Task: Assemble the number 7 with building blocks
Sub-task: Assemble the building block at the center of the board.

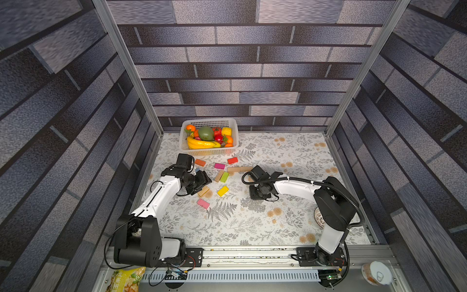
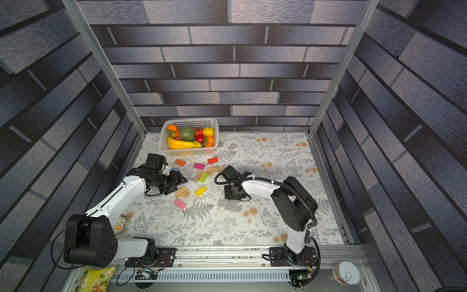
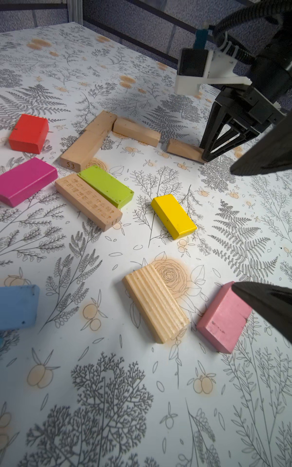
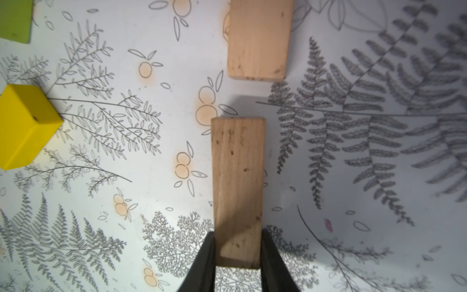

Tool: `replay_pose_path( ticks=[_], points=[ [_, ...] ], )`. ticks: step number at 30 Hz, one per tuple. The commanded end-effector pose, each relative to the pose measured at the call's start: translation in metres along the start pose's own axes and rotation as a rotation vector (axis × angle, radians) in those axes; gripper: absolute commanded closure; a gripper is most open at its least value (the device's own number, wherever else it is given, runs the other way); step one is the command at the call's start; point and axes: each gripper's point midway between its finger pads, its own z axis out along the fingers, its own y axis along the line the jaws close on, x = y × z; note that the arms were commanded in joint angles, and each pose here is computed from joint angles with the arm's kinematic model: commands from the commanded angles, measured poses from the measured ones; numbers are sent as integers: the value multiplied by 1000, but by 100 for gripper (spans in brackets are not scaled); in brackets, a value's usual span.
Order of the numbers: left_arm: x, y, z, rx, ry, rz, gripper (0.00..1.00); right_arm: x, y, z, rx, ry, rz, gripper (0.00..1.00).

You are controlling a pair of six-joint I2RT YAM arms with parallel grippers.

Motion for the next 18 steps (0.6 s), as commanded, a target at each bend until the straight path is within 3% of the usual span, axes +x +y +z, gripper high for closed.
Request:
replay_pose_path(
  ticks=[1, 18],
  points=[
    [5, 2, -3, 9, 1, -20, 31, -2, 3, -1, -1, 7, 14, 76],
    [6, 5, -4, -1, -7, -31, 31, -2, -9, 7, 26, 29, 53, 76]
  ],
)
